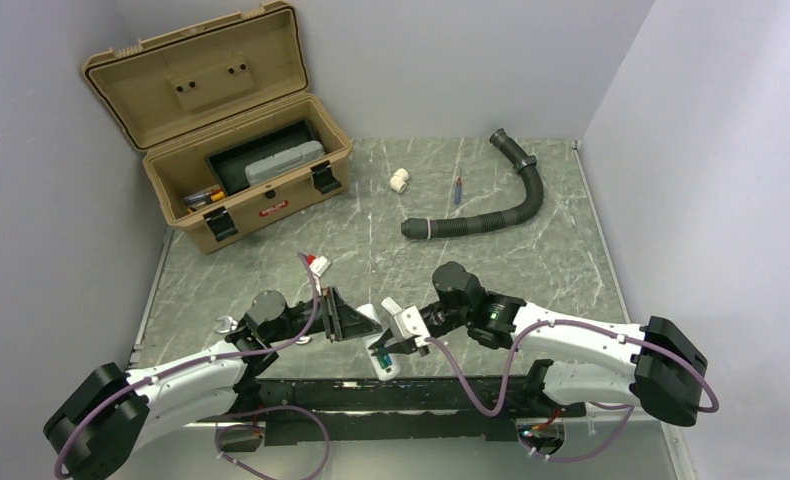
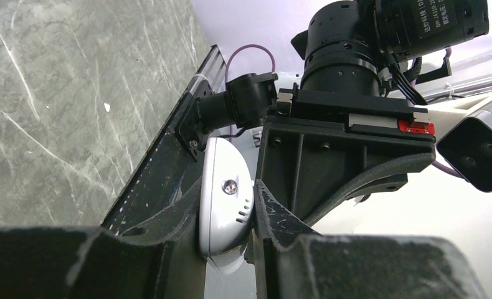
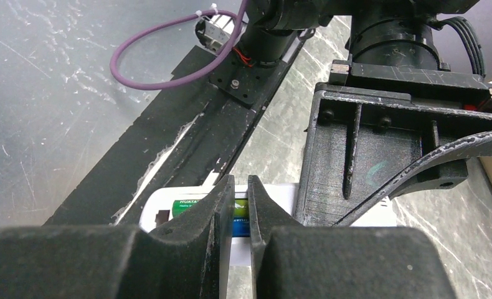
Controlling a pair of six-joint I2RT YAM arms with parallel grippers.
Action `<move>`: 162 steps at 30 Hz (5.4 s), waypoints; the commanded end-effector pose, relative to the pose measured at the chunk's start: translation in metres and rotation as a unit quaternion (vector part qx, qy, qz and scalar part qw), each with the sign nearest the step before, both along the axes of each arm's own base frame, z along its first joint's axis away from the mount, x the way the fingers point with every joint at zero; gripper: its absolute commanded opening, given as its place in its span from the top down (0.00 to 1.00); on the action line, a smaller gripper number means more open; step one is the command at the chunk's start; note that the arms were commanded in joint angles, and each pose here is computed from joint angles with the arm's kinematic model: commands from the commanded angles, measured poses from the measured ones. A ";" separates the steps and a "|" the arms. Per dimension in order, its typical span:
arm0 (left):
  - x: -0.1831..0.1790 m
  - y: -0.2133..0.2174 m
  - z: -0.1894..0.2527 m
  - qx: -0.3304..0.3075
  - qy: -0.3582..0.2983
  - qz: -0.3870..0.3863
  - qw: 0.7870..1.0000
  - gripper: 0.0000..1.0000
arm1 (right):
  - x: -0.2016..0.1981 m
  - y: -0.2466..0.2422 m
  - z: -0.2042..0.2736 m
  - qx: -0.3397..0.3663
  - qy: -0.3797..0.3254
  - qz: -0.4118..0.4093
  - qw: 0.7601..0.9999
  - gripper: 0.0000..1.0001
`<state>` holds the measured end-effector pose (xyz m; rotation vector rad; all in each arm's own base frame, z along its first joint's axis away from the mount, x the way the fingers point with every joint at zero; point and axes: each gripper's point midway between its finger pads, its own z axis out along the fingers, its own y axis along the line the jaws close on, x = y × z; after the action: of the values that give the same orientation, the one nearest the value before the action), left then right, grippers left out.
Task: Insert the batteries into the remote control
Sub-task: Load the battery into the remote control.
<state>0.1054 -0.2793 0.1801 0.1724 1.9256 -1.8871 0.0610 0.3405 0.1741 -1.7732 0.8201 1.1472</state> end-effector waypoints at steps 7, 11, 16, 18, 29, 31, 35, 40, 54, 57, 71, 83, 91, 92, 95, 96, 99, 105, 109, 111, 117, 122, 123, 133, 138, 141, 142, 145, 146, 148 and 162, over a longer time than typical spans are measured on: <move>-0.011 -0.005 0.037 -0.051 -0.046 -0.036 0.997 1.00 | 0.011 -0.001 0.004 0.000 0.006 -0.027 1.000 0.82; -0.007 -0.008 0.028 -0.044 -0.040 -0.032 0.998 1.00 | 0.008 -0.001 0.013 0.015 0.008 -0.021 1.000 0.82; -0.005 -0.010 0.023 -0.051 -0.035 -0.033 0.998 1.00 | 0.003 -0.002 0.035 0.053 0.010 -0.017 0.998 0.80; -0.004 -0.011 0.022 -0.051 -0.032 -0.033 0.998 1.00 | 0.000 -0.004 0.047 0.072 0.012 -0.016 0.997 0.80; 0.001 -0.010 0.017 -0.032 -0.041 -0.016 0.998 1.00 | 0.015 -0.041 0.076 0.146 0.176 -0.195 0.954 0.52; 0.001 -0.009 0.019 -0.031 -0.048 -0.013 0.998 1.00 | 0.023 -0.048 0.072 0.139 0.257 -0.247 0.924 0.51; 0.003 -0.008 0.023 -0.029 -0.057 -0.006 0.998 1.00 | 0.053 -0.063 0.054 0.122 0.415 -0.378 0.819 0.46; 0.004 -0.006 0.027 -0.031 -0.063 0.003 0.998 1.00 | 0.063 -0.071 0.020 0.050 0.489 -0.460 0.740 0.36; 0.005 -0.005 0.031 -0.032 -0.068 0.006 0.997 1.00 | 0.024 -0.035 0.008 -0.030 0.563 -0.344 0.751 0.20; 0.005 -0.006 0.031 -0.032 -0.067 0.006 0.997 1.00 | 0.019 -0.031 0.010 -0.035 0.568 -0.326 0.755 0.20; 0.006 -0.007 0.032 -0.033 -0.067 0.005 0.997 1.00 | -0.004 -0.018 0.005 -0.068 0.555 -0.284 0.779 0.29; 0.005 -0.007 0.033 -0.033 -0.069 0.005 0.997 1.00 | -0.009 -0.012 0.002 -0.077 0.555 -0.271 0.783 0.46; 0.005 -0.006 0.033 -0.035 -0.068 0.004 0.997 1.00 | -0.010 -0.013 0.008 -0.061 0.562 -0.261 0.783 0.37; 0.005 -0.006 0.033 -0.035 -0.068 0.004 0.997 1.00 | -0.010 -0.014 0.009 -0.058 0.562 -0.261 0.783 0.37; 0.004 -0.006 0.033 -0.036 -0.068 0.004 0.997 1.00 | -0.011 -0.016 0.009 -0.054 0.562 -0.262 0.783 0.38; 0.004 -0.006 0.033 -0.036 -0.068 0.004 0.997 1.00 | -0.011 -0.017 0.008 -0.055 0.561 -0.262 0.783 0.39; 0.004 -0.006 0.034 -0.036 -0.069 0.005 0.997 1.00 | -0.011 -0.019 0.006 -0.057 0.561 -0.266 0.782 0.42; 0.004 -0.006 0.034 -0.036 -0.069 0.004 0.997 1.00 | -0.011 -0.019 0.004 -0.060 0.559 -0.268 0.782 0.47; 0.005 -0.006 0.034 -0.036 -0.069 0.006 0.997 1.00 | -0.013 -0.019 0.003 -0.064 0.561 -0.264 0.782 0.52; 0.004 -0.005 0.034 -0.036 -0.068 0.006 0.997 1.00 | -0.014 -0.020 0.002 -0.064 0.561 -0.263 0.782 0.55; 0.004 -0.005 0.034 -0.036 -0.068 0.005 0.997 1.00 | -0.014 -0.021 0.002 -0.063 0.562 -0.264 0.781 0.59; 0.004 -0.005 0.035 -0.038 -0.069 0.006 0.997 1.00 | -0.014 -0.021 0.001 -0.064 0.563 -0.264 0.781 0.63; 0.004 -0.005 0.035 -0.038 -0.069 0.006 0.997 1.00 | -0.014 -0.020 0.001 -0.064 0.563 -0.264 0.780 0.64; 0.004 -0.004 0.037 -0.038 -0.070 0.010 0.997 1.00 | -0.014 -0.017 0.002 -0.067 0.561 -0.259 0.783 0.71; 0.007 -0.003 0.036 -0.039 -0.060 0.020 0.997 1.00 | -0.012 -0.014 0.002 -0.069 0.556 -0.261 0.786 0.74; 0.008 -0.002 0.035 -0.040 -0.054 0.025 0.997 1.00 | -0.011 -0.013 0.001 -0.071 0.552 -0.264 0.788 0.75; 0.009 -0.002 0.034 -0.039 -0.053 0.027 0.997 1.00 | -0.010 -0.012 0.002 -0.071 0.551 -0.264 0.788 0.75; 0.010 -0.002 0.034 -0.039 -0.051 0.031 0.997 1.00 | -0.009 -0.011 0.001 -0.074 0.547 -0.268 0.789 0.76; 0.011 -0.002 0.034 -0.038 -0.050 0.032 0.998 1.00 | -0.009 -0.011 0.001 -0.074 0.545 -0.269 0.791 0.77; 0.012 -0.002 0.034 -0.038 -0.047 0.035 0.998 1.00 | -0.007 -0.011 0.000 -0.074 0.542 -0.274 0.791 0.79; 0.019 -0.001 0.025 -0.019 -0.025 0.056 0.998 1.00 | 0.008 -0.017 -0.007 -0.080 0.513 -0.332 0.788 0.84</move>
<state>0.1117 -0.2799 0.1885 0.1828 1.8683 -1.8323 0.0594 0.3218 0.1565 -0.6386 2.0858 1.5871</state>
